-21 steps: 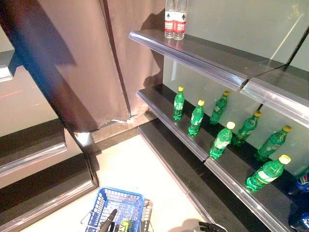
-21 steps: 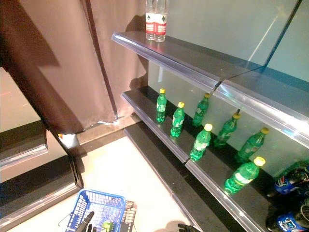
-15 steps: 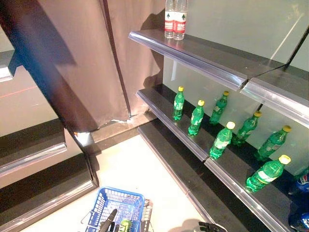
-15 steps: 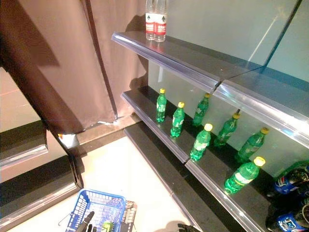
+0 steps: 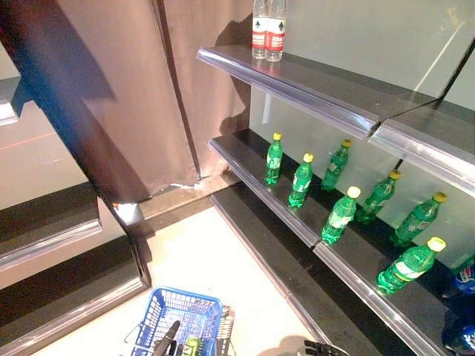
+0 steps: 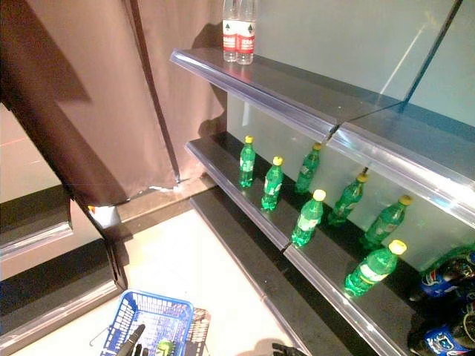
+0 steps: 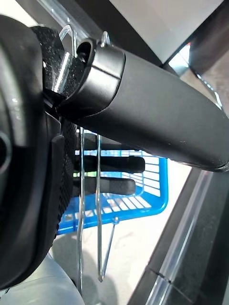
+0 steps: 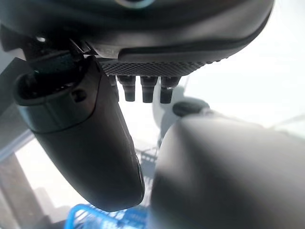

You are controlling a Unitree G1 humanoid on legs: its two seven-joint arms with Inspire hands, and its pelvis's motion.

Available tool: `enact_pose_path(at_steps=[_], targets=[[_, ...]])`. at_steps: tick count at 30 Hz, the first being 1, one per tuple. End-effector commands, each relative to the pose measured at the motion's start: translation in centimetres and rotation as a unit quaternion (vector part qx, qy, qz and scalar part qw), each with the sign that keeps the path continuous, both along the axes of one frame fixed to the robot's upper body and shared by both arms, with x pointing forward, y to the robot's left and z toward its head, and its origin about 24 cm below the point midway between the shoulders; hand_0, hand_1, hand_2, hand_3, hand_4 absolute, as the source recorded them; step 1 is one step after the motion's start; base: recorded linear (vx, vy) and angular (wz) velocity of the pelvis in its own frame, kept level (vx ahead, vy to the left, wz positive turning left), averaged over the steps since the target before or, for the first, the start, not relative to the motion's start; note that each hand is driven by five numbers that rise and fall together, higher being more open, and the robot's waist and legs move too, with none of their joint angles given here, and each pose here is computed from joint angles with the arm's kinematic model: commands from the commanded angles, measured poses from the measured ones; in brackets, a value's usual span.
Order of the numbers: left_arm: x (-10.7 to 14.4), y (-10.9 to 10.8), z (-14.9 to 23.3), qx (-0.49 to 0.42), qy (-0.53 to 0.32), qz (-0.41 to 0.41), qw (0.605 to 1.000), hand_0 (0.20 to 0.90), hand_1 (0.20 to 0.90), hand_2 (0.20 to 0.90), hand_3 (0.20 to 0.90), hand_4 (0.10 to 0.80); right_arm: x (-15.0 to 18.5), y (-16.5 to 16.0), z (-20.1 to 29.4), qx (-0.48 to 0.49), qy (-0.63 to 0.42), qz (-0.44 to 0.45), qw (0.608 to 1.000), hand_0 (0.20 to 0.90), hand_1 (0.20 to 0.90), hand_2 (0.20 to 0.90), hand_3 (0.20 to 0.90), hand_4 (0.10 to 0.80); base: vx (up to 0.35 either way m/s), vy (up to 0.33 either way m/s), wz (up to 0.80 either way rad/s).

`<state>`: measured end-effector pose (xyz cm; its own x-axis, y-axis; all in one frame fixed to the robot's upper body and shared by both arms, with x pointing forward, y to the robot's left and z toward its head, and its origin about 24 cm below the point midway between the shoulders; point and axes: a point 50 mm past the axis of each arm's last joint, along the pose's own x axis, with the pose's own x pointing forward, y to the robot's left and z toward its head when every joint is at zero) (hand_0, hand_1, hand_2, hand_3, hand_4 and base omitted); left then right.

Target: Pick up the drink and place into the basket.

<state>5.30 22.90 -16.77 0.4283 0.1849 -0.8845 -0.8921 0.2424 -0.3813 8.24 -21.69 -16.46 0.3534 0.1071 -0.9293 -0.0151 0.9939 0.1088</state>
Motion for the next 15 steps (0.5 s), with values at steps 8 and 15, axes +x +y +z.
enact_pose_path(at_steps=[8, 15], targets=[[3.3, -0.3, 0.8, 0.005, -0.097, -0.028, 0.995, 0.3, 0.3, 0.3, 0.2, 0.1, 7.6, 1.1, 3.6, 0.255, -0.217, -0.178, 0.925, 0.9, 0.9, 0.9, 0.9, 0.8, 0.0, 0.0, 0.0], [3.4, -0.1, 1.1, 0.014, -0.104, -0.028, 0.994, 0.3, 0.3, 0.3, 0.2, 0.1, 13.4, 3.2, 9.5, 0.245, -0.39, -0.085, 0.884, 0.9, 0.9, 0.9, 0.9, 0.8, -0.004, -0.003, 0.0]])
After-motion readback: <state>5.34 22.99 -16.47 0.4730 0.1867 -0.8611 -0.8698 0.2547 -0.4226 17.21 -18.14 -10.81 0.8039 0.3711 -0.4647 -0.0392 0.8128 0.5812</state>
